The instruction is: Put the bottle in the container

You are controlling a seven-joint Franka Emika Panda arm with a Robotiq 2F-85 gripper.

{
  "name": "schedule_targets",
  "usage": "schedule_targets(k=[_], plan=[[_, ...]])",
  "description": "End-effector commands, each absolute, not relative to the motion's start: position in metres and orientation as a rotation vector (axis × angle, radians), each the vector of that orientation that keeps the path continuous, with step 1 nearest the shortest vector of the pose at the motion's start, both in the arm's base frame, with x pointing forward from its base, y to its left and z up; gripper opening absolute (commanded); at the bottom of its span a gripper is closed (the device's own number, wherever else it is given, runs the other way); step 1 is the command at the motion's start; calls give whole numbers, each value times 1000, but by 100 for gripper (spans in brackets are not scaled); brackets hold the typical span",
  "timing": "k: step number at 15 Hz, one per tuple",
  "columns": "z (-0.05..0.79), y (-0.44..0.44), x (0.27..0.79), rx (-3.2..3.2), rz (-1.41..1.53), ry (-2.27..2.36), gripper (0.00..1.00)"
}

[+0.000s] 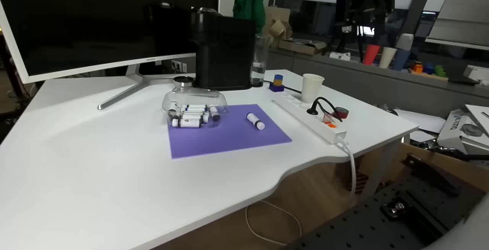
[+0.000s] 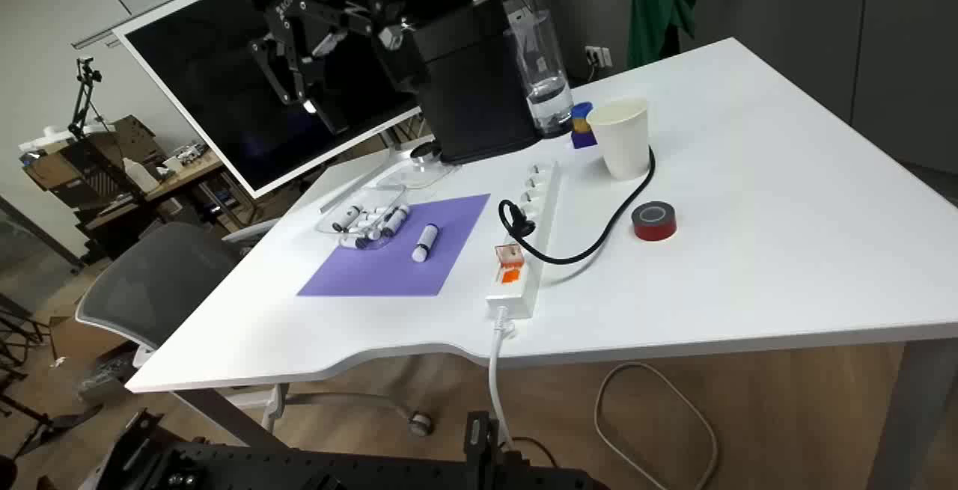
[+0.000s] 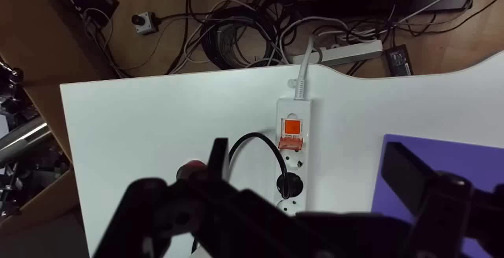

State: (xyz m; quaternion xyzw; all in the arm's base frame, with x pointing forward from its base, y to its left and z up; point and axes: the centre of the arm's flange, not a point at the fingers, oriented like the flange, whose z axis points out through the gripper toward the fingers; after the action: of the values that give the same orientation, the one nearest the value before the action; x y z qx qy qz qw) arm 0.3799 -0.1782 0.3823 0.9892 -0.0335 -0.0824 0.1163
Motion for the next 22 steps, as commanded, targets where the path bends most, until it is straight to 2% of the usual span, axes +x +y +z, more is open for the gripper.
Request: schedule_targets(k=[1,12,18,22], plan=[[382,-178,380,2897,-242,-98,100],[379,-173,385,2894,-202,-81,100],[342,-121,444,2881,142,134,100],[294,-78,485,2956,181,306,100]])
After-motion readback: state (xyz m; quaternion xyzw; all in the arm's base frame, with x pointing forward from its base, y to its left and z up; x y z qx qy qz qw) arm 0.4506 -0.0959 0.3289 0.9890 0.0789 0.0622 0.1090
